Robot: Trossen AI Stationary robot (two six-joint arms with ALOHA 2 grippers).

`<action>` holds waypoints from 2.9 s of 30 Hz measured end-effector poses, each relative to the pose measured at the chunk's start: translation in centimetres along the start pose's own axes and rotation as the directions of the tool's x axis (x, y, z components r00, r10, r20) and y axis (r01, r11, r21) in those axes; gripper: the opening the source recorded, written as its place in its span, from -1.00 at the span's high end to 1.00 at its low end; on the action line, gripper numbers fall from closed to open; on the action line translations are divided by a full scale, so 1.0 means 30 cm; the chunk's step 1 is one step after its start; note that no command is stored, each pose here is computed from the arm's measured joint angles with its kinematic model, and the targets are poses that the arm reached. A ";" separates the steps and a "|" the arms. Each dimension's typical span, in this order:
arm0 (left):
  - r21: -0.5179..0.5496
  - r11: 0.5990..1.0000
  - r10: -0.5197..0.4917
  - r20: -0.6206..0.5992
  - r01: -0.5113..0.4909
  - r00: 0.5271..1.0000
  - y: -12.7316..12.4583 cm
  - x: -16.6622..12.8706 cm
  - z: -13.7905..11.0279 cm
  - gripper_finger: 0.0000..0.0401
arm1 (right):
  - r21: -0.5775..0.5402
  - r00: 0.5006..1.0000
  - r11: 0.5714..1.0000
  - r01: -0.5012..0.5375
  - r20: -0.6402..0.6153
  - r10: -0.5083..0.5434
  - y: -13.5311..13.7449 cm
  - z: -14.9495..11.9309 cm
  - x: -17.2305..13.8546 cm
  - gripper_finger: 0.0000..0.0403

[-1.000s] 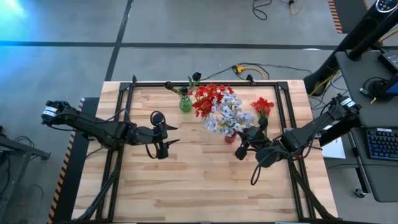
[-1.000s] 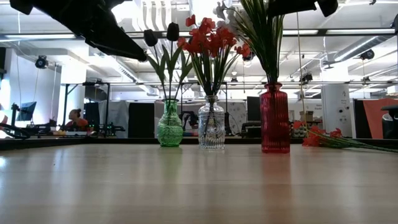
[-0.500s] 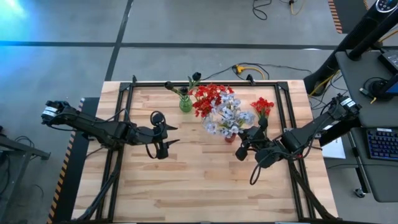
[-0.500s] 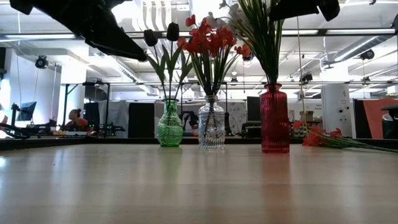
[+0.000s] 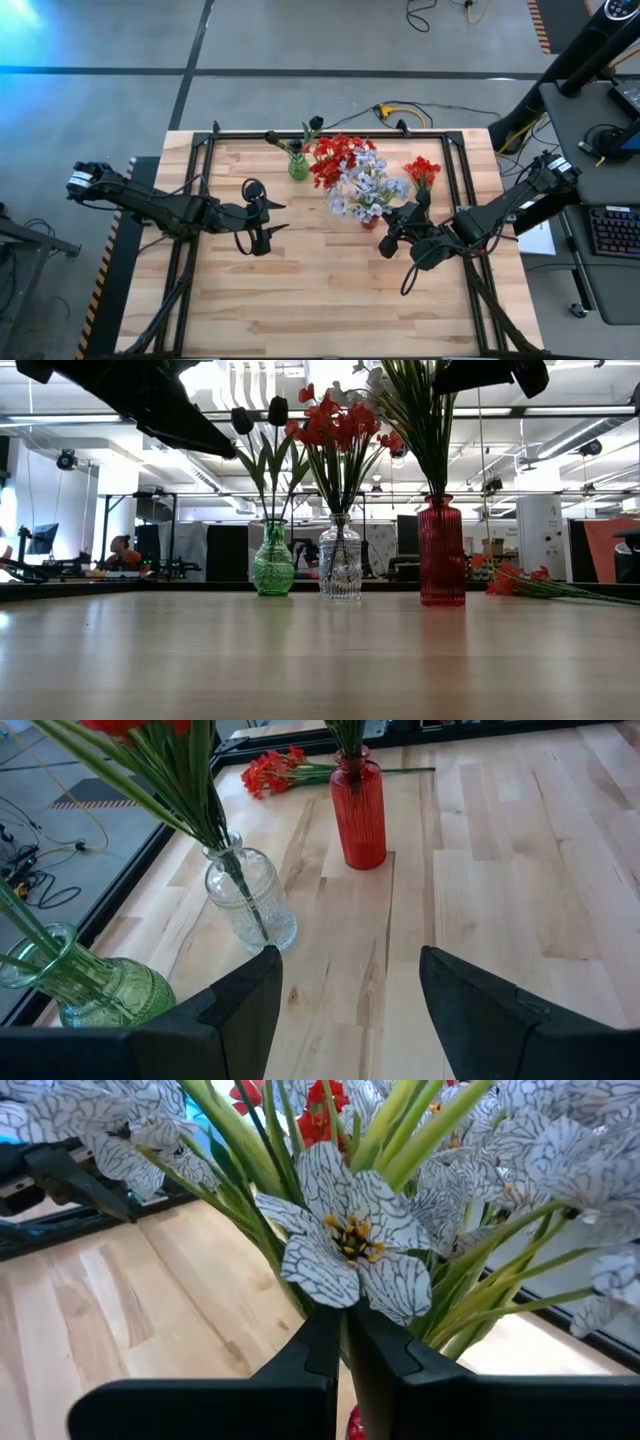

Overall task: Sort flowers into vase by color
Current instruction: Put the white flowers into the red vase, then put the orange flowers into the transparent vase

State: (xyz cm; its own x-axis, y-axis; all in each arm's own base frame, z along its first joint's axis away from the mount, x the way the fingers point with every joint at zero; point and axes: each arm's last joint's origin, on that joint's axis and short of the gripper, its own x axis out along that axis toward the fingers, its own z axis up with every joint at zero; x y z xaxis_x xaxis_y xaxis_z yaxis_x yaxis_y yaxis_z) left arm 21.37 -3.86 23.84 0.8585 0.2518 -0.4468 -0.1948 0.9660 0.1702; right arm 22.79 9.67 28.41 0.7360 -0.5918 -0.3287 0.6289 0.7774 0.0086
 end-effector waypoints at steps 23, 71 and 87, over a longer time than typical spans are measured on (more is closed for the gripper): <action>-0.001 1.000 0.000 0.000 0.000 1.000 0.000 0.000 0.000 -0.09 | 0.026 0.999 1.000 -0.013 -0.038 0.014 -0.008 -0.012 -0.011 0.96; -0.029 1.000 -0.003 0.037 0.004 0.999 0.002 -0.009 0.038 -0.09 | 0.028 0.884 1.000 0.010 -0.467 0.004 -0.093 0.012 -0.085 0.47; 0.098 0.995 0.000 0.071 -0.007 0.997 0.027 -0.081 0.207 -0.09 | 0.112 0.704 0.961 0.254 -0.702 -0.104 -0.152 -0.119 -0.086 0.47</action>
State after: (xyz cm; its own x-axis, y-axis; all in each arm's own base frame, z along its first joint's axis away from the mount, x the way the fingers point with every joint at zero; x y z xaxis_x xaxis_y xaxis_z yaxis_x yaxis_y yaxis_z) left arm 22.07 -4.07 30.50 0.8901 0.2471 -0.3831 -0.1532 0.9536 0.2591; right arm 17.13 8.42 25.85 0.2769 -0.3483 -0.8956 0.8189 0.5731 0.0303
